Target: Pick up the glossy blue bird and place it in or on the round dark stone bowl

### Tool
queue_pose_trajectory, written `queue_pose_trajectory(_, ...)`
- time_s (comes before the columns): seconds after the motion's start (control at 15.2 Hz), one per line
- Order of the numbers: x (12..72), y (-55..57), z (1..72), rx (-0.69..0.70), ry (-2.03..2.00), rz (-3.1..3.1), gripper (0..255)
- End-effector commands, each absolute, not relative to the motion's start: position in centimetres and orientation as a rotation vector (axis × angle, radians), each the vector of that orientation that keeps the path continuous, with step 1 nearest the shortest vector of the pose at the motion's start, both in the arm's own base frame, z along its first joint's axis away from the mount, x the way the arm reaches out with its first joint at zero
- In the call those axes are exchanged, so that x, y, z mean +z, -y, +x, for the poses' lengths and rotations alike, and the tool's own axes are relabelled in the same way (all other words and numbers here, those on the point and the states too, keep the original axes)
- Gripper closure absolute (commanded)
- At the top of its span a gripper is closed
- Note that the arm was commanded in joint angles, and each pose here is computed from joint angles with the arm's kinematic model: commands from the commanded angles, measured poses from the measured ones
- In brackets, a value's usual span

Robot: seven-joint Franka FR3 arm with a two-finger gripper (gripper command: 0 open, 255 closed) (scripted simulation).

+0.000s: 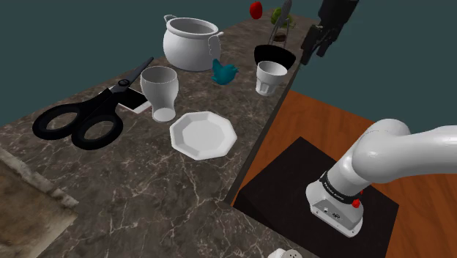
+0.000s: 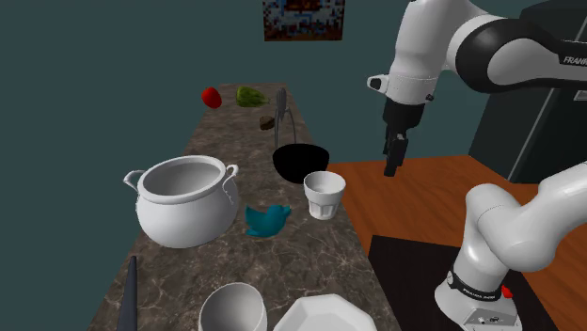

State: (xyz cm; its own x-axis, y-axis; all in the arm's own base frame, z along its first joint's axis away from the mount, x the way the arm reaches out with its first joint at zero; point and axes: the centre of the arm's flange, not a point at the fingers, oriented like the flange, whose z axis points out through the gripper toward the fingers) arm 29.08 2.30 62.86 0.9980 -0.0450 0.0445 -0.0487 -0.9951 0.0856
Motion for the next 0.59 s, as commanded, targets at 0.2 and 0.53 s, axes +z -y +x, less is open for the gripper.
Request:
queue_pose_trajectory(0.2, 61.4, -2.6, 32.6, 0.075, 0.033, 3.067, 0)
queue_pose_trajectory(0.53, 59.1, -3.4, 38.5, 0.092, -0.033, 3.089, 0)
